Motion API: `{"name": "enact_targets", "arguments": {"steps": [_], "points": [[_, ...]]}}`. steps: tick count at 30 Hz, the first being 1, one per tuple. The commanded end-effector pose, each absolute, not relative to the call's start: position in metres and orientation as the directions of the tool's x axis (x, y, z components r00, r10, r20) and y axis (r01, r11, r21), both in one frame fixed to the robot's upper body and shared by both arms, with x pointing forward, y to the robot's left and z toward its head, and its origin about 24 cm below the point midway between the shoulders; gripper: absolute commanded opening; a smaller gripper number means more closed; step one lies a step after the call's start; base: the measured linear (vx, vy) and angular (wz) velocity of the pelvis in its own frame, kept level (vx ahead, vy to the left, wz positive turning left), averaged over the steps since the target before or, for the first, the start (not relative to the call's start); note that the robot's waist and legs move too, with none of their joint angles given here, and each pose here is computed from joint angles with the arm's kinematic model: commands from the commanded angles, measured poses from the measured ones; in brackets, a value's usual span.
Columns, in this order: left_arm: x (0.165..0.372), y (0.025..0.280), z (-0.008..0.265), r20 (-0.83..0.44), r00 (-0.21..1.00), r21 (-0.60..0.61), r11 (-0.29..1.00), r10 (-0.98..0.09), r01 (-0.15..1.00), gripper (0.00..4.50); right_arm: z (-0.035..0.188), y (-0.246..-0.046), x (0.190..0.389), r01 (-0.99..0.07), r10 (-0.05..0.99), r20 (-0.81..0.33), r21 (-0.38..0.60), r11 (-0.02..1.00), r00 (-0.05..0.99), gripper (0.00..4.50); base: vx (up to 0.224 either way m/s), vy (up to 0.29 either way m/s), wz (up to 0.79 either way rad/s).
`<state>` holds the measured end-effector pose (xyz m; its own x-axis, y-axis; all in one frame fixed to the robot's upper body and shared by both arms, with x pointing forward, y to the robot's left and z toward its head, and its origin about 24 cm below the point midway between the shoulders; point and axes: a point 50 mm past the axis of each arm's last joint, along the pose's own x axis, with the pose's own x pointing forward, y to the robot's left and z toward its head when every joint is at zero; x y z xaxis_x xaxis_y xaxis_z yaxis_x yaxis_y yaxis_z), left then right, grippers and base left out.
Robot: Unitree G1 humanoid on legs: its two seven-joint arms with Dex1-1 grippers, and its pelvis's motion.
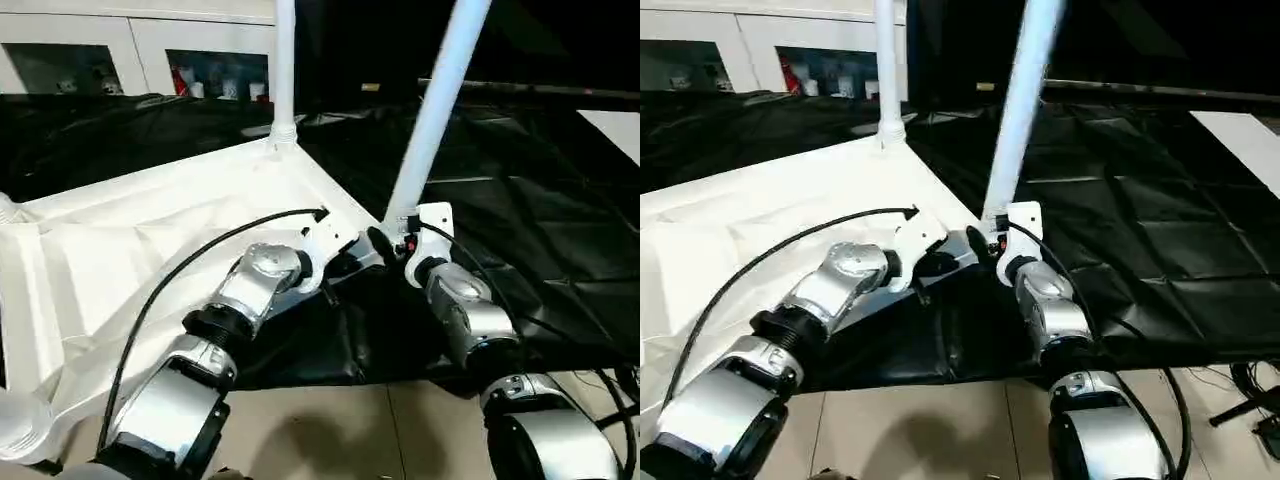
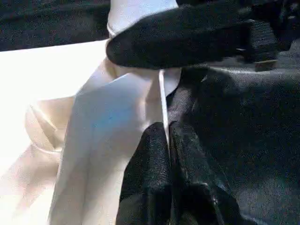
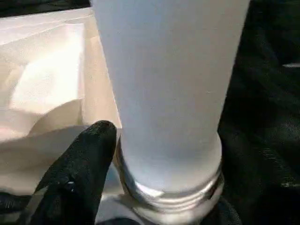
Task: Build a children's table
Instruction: Rotate leg to tighten
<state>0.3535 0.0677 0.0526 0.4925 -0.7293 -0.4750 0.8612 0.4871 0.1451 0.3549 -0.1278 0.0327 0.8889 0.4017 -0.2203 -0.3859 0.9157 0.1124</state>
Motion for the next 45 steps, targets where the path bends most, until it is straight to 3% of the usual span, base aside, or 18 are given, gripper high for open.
{"name": "enact_targets", "arguments": {"steps": [1, 4, 7, 13, 16, 21, 22, 31, 34, 38, 39, 42, 45], "points": [[0.346, 0.078, 0.047, -0.460, 0.435, 0.109, 0.437, -0.774, 0.893, 0.00, 0.038, -0.128, 0.351, -0.491, 0.495, -0.188, 0.070, 0.868, 0.848, 3.84, 0.000, 0.000, 0.00], [0.339, 0.090, 0.046, -0.455, 0.343, 0.064, 0.354, -0.822, 0.933, 0.00, 0.042, -0.139, 0.346, -0.568, 0.565, -0.185, 0.043, 0.822, 0.804, 3.84, 0.000, 0.000, 0.00], [0.324, 0.109, 0.045, -0.464, 0.185, -0.018, 0.219, -0.866, 0.976, 0.00, 0.046, -0.155, 0.335, -0.710, 0.696, -0.217, 0.021, 0.704, 0.685, 3.84, 0.000, 0.000, 0.00], [0.319, 0.124, 0.044, -0.489, 0.117, -0.061, 0.168, -0.864, 0.984, 0.00, 0.047, -0.165, 0.321, -0.826, 0.794, -0.280, 0.005, 0.564, 0.540, 3.84, 0.000, 0.000, 0.00], [0.318, 0.129, 0.045, -0.489, 0.106, -0.069, 0.160, -0.866, 0.985, 0.00, 0.046, -0.166, 0.316, -0.852, 0.813, -0.304, 0.009, 0.523, 0.496, 3.84, 0.000, 0.000, 0.00], [0.317, 0.130, 0.047, -0.481, 0.107, -0.071, 0.161, -0.870, 0.984, 0.00, 0.045, -0.164, 0.315, -0.860, 0.821, -0.314, 0.021, 0.509, 0.478, 3.44, 0.000, 0.000, 0.00], [0.317, 0.130, 0.048, -0.479, 0.108, -0.071, 0.161, -0.871, 0.984, 0.00, 0.045, -0.163, 0.316, -0.858, 0.819, -0.312, 0.021, 0.513, 0.481, 3.20, 0.000, 0.000, 0.00], [0.316, 0.129, 0.049, -0.474, 0.101, -0.074, 0.154, -0.875, 0.985, 0.00, 0.043, -0.161, 0.313, -0.863, 0.830, -0.307, 0.053, 0.503, 0.465, 2.71, 0.000, 0.000, 0.00], [0.321, 0.124, 0.047, -0.482, 0.176, -0.035, 0.220, -0.858, 0.975, 0.00, 0.033, -0.166, 0.319, -0.775, 0.735, -0.340, 0.028, 0.632, 0.587, 2.67, 0.000, 0.000, 0.00], [0.336, 0.102, 0.048, -0.438, 0.359, 0.014, 0.393, -0.824, 0.919, 0.00, 0.019, -0.175, 0.334, -0.486, 0.459, -0.367, 0.024, 0.874, 0.809, 2.65, 0.000, 0.000, 0.00], [0.336, 0.102, 0.048, -0.438, 0.359, 0.014, 0.393, -0.824, 0.919, 0.00, 0.019, -0.175, 0.334, -0.486, 0.459, -0.367, 0.024, 0.874, 0.809, 2.65, 0.000, 0.000, 0.00], [0.343, 0.072, 0.049, -0.421, 0.441, 0.020, 0.478, -0.792, 0.878, 0.00, 0.015, -0.167, 0.342, -0.286, 0.287, -0.364, 0.057, 0.956, 0.886, 2.64, 0.000, 0.000, 0.00], [0.346, 0.053, 0.049, -0.424, 0.488, 0.033, 0.525, -0.763, 0.850, 0.00, 0.015, -0.156, 0.348, -0.204, 0.222, -0.351, 0.086, 0.975, 0.910, 2.64, 0.000, 0.000, 0.00]]}}
